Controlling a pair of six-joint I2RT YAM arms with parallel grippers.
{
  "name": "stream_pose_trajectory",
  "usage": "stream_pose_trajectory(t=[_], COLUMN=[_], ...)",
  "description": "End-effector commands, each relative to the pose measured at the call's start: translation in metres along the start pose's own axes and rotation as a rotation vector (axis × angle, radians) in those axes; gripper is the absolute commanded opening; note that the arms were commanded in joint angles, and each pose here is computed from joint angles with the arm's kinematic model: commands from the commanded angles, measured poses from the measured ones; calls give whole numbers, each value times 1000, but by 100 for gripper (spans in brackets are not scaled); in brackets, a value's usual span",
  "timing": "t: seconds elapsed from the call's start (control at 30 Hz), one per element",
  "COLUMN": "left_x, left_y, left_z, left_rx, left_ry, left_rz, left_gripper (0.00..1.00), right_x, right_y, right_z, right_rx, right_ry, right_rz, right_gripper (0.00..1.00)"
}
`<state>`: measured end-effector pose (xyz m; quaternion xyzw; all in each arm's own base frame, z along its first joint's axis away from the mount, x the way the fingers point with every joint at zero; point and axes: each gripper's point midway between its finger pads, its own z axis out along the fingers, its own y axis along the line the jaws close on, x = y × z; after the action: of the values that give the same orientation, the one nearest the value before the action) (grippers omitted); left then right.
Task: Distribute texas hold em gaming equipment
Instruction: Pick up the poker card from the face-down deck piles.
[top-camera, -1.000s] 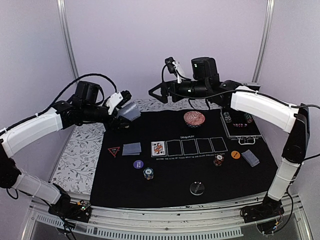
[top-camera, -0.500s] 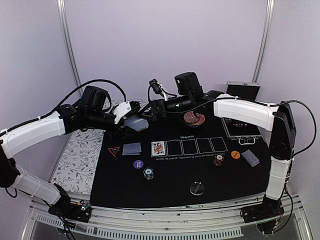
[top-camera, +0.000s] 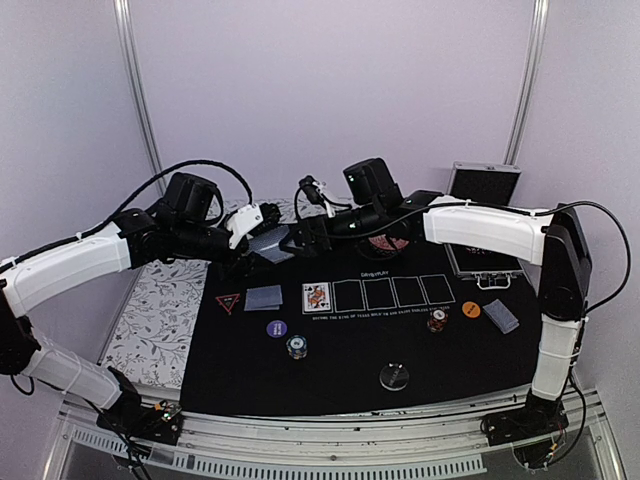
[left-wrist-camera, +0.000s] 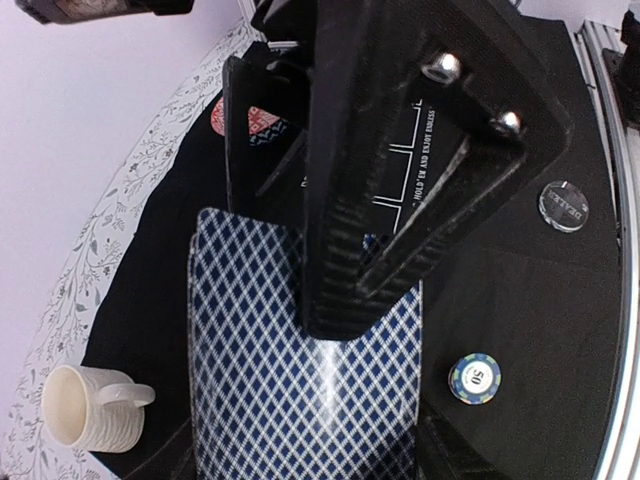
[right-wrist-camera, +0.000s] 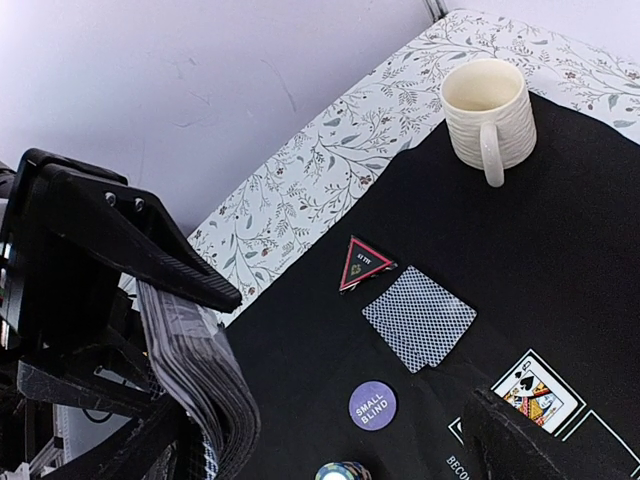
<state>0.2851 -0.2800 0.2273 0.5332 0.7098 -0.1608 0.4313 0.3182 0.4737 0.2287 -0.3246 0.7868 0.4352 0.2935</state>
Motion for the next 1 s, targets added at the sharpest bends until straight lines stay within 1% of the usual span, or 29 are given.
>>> stream_pose_trajectory(t=[0.0,0.07,0.17,0.3,0.43,0.5,0.6,0.7,0.87,0.97], left_x=[-20,-24,-22,-21,-24,-23,-23,-21,-20,-19], left_y=[0,-2,-1,2,0,1,1,2,2,2], left_z=[-9,-10,-9,-8,-9,-9,-9,-8,-8,-7], left_rx=[-4,6,2,-12,0,-4,-7,-14,-20,-21], left_ry=[-64,-79,-74,-66,-79,-76,-75,-69,-62,-62], left_rz=[9,10,8,3,-1,-2,-1,4,8,8], left_gripper=[54,53,53,51,51,51,51,51,51,51], right_x=[-1,3,3,-4,-4,-5,-14,-17,-14,-13], right_y=[-4,-5,-1,15,39,39,34,34,25,18], right_z=[-12,-13,-18,-22,-15,-14,-20,-25,-27,-32], right_rx=[59,62,54,-14,-157,-151,-92,-73,-13,33], right_ry=[3,12,10,0,9,6,-25,-32,-15,-11], right_rz=[-3,-2,-7,-14,-13,5,-1,-10,4,15], right_gripper=[93,90,82,71,73,72,66,58,34,17])
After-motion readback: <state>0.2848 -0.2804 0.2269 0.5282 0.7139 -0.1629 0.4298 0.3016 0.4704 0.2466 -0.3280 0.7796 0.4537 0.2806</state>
